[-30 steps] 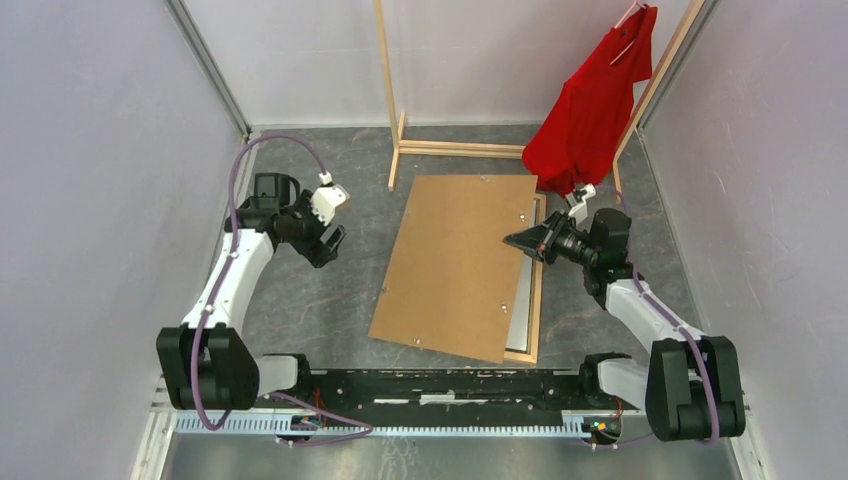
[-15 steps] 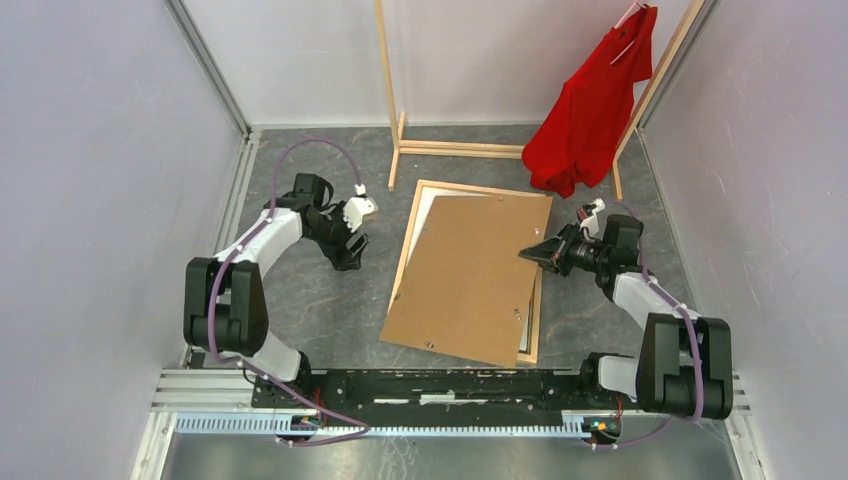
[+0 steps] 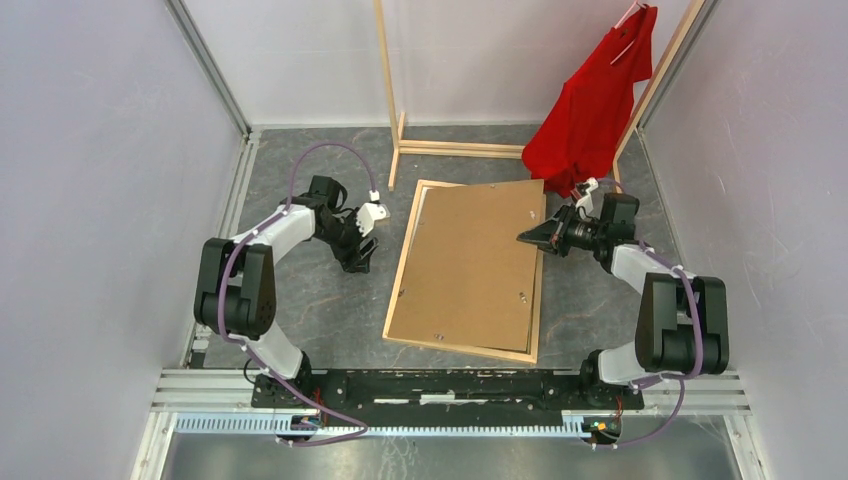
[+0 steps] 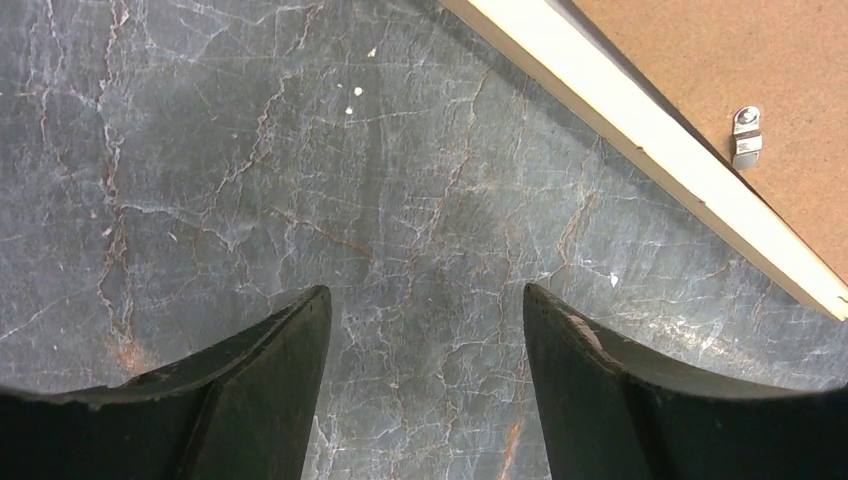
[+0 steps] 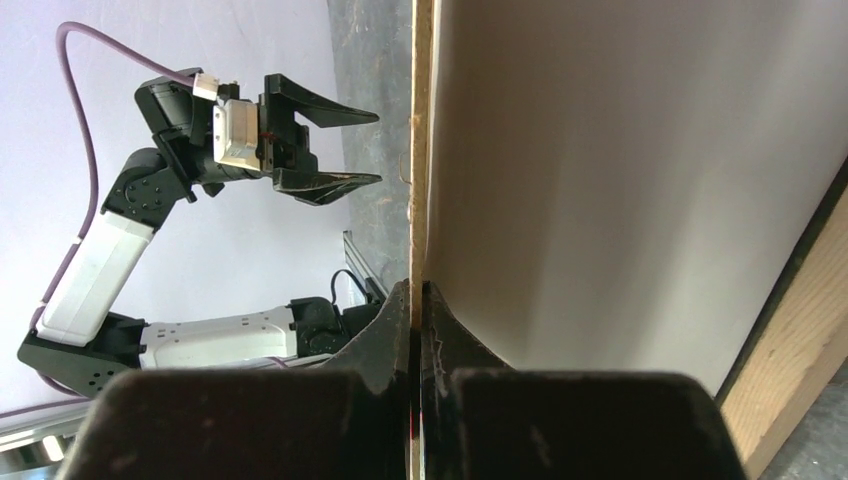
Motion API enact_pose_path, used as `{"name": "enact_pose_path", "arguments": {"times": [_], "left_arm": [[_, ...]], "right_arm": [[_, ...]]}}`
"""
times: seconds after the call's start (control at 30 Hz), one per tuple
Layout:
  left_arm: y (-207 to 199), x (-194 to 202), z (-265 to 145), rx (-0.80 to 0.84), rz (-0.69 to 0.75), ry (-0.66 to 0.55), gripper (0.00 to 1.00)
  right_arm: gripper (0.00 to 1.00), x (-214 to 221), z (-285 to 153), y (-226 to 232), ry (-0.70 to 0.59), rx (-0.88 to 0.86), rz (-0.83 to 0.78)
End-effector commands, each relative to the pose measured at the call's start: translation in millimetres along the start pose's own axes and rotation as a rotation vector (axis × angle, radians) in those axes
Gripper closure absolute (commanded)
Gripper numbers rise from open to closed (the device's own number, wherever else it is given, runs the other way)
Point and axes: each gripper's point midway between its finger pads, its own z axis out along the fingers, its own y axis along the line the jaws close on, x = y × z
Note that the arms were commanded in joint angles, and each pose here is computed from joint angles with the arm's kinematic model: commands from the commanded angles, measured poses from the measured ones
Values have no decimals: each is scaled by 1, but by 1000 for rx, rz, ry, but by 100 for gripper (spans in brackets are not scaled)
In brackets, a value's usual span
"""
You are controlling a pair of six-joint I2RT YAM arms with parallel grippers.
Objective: Put the photo into the frame
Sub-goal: Place the photo frame item in the photo frame.
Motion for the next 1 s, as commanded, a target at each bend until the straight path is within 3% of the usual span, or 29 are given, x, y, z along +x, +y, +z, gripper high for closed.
{"name": "enact_pose_path", "arguments": {"times": [0.0, 0.6, 0.97], "left_arm": [[5, -21, 2, 4, 78, -56, 24], [-6, -35, 20, 28, 85, -30, 29], [-10, -37, 25, 45, 88, -20, 30]], "right_arm": [[100, -16, 2, 9, -2, -45, -107], [100, -39, 10, 8, -13, -41, -170], [100, -37, 15, -5, -15, -31, -109]]}}
